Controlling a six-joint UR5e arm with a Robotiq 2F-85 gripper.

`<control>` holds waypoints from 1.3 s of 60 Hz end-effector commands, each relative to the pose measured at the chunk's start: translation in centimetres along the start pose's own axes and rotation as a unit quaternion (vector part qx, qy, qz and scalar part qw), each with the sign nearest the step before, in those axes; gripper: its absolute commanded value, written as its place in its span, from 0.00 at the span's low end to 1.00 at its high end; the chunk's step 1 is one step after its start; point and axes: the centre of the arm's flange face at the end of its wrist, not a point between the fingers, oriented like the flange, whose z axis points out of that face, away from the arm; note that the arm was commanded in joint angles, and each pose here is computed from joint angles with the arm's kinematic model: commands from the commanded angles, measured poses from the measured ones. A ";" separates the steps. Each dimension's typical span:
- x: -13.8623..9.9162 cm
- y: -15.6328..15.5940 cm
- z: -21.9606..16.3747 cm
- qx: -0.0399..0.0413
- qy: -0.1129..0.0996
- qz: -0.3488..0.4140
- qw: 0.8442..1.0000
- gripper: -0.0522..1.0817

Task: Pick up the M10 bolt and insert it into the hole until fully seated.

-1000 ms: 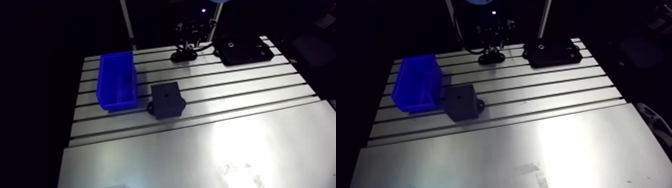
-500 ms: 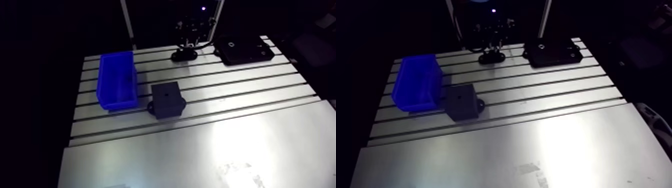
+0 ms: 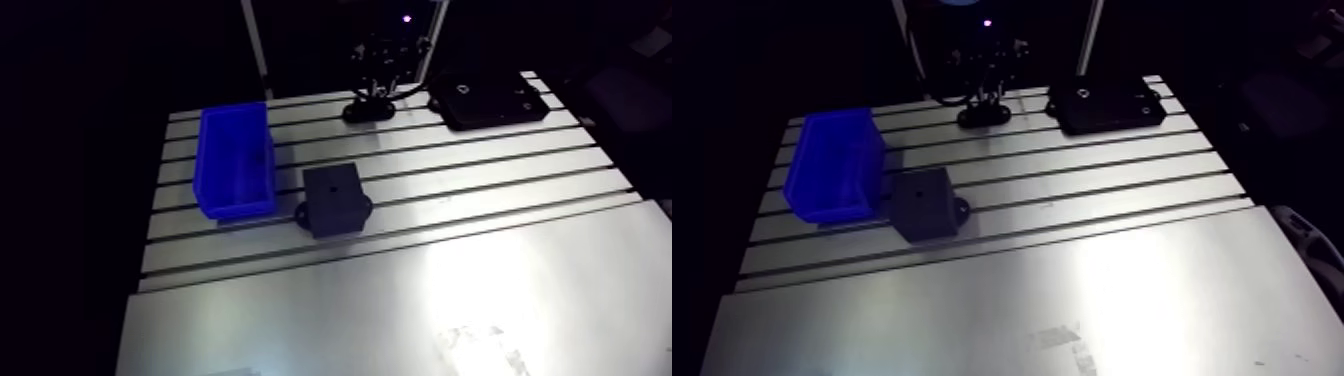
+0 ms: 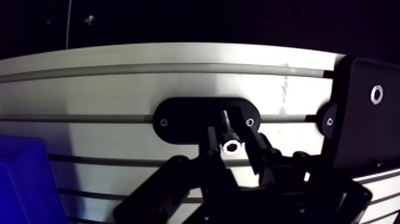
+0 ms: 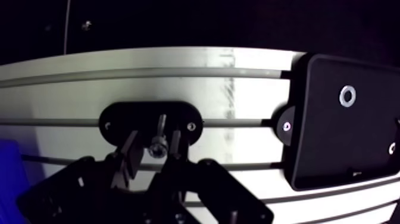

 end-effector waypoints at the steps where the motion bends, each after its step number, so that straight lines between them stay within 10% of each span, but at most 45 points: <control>1: 0.0 -0.1 0.1 0.000 -0.002 0.000 1.000 0.59; 78: 0.6 0.0 -1.6 0.002 0.006 0.001 1.000 0.81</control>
